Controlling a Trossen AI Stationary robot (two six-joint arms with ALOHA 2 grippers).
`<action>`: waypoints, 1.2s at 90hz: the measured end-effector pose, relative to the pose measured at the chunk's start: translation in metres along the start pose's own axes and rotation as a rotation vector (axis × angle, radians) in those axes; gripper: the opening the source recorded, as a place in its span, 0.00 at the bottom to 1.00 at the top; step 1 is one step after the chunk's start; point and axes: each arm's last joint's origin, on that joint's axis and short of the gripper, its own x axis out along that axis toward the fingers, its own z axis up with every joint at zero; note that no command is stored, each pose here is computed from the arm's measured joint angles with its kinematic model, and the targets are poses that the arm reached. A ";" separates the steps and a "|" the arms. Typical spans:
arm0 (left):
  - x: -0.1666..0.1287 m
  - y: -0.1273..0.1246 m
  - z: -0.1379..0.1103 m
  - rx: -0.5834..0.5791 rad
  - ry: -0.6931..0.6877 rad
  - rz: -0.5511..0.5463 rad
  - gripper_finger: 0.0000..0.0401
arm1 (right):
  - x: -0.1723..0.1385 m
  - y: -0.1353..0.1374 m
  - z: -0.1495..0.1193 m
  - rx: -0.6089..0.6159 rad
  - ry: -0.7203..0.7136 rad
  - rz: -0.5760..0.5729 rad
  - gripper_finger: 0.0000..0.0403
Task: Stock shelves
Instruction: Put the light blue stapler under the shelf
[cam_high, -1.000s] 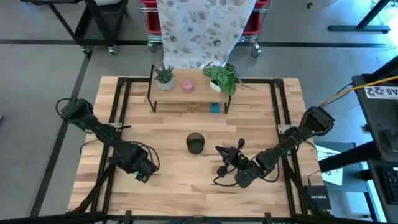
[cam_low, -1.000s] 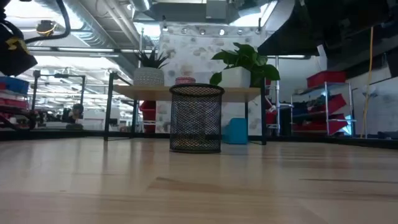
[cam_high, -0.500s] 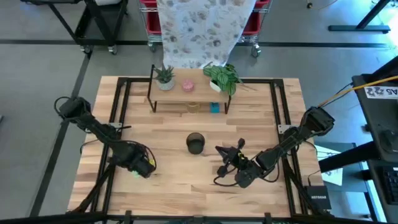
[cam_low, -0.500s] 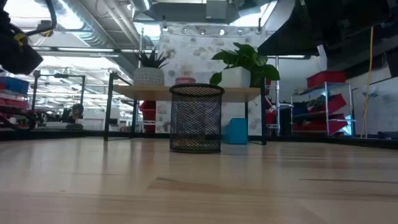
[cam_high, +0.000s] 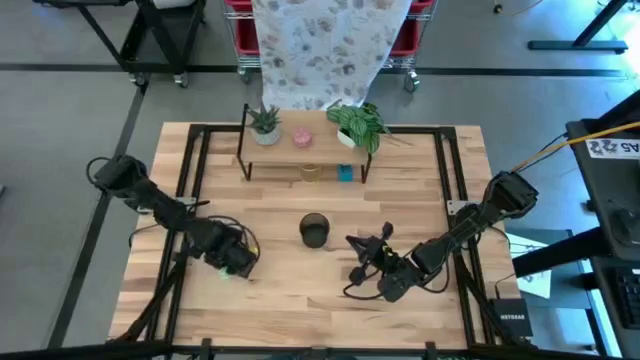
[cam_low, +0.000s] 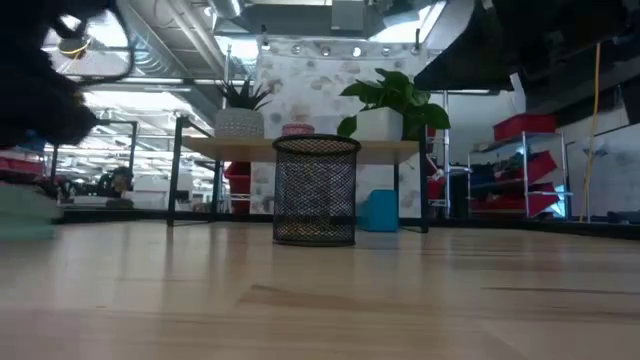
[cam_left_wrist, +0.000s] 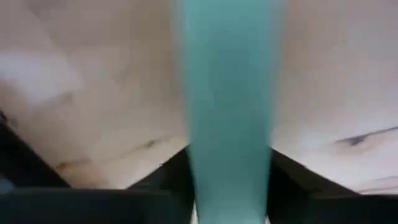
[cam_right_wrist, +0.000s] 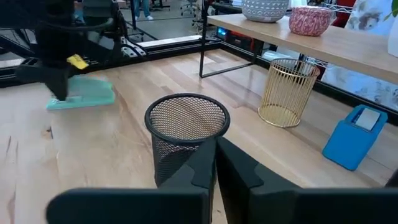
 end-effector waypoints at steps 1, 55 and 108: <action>0.000 0.000 0.001 0.003 -0.004 -0.001 0.23 | 0.000 0.000 0.000 0.000 0.000 0.000 0.00; -0.025 0.013 0.136 -0.036 -0.354 -0.099 0.23 | 0.000 0.001 0.002 0.019 -0.014 -0.005 0.00; -0.034 0.032 0.178 -0.100 -0.435 -0.148 0.36 | 0.000 0.001 0.002 0.019 -0.013 -0.003 0.00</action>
